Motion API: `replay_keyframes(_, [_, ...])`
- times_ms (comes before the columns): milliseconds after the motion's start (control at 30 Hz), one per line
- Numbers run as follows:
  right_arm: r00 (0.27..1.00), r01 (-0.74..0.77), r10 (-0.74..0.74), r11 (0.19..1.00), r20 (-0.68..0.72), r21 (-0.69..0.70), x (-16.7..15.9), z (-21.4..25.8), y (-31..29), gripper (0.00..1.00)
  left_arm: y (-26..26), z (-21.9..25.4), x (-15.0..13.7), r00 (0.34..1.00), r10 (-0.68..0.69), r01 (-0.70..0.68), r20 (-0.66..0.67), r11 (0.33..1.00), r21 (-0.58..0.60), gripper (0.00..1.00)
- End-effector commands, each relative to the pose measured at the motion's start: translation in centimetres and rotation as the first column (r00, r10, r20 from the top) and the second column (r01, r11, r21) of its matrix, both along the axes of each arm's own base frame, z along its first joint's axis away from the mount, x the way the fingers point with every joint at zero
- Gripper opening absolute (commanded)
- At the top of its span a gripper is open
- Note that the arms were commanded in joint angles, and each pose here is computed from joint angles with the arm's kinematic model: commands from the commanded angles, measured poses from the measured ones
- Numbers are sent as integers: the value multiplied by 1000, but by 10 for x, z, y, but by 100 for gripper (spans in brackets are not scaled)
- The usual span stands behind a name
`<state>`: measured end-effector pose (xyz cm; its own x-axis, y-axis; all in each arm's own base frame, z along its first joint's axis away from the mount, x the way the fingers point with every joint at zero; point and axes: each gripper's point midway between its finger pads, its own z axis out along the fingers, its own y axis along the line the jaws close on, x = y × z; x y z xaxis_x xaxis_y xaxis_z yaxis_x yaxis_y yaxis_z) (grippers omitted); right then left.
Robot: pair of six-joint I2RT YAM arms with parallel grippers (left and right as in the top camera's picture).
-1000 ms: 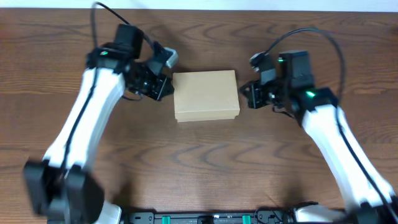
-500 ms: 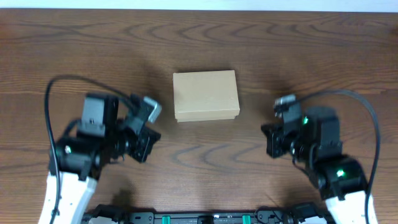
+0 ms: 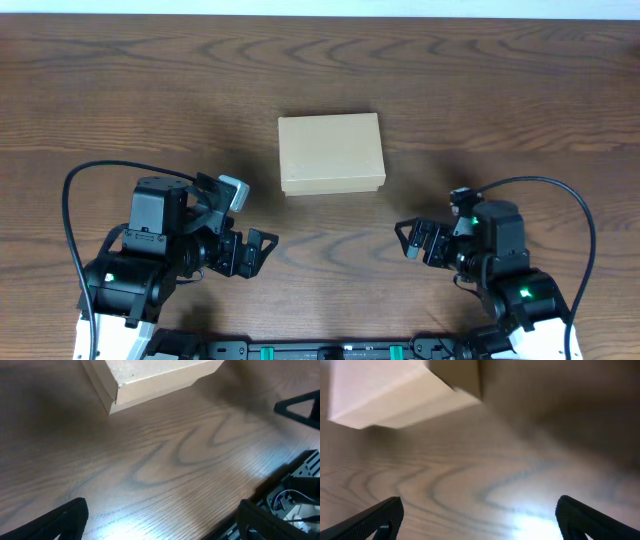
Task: Pack container
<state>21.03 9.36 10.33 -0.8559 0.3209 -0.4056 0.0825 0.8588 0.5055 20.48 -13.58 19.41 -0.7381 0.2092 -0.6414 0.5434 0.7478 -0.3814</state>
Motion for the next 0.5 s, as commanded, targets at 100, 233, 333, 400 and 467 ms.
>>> replay_keyframes(100, [995,55,-53,998,-81,18,-5,-11,-1,99,1,-1,0,1000,21,-21,-20,1000,-6,95])
replay_keyframes(233, [994,55,-53,998,-92,16,-6,-13,-1,99,8,-7,-2,998,49,-48,-32,998,34,96])
replay_keyframes(333, [994,55,-53,998,-94,15,-6,-14,-1,99,22,-5,1,994,103,-105,20,990,94,95])
replay_keyframes(400, [994,55,-53,998,-94,15,-6,-13,-1,99,33,5,6,983,152,-163,103,979,120,95])
replay_keyframes(467, [994,55,-53,998,-94,15,-6,-13,-1,99,52,19,13,950,227,-260,213,955,142,95])
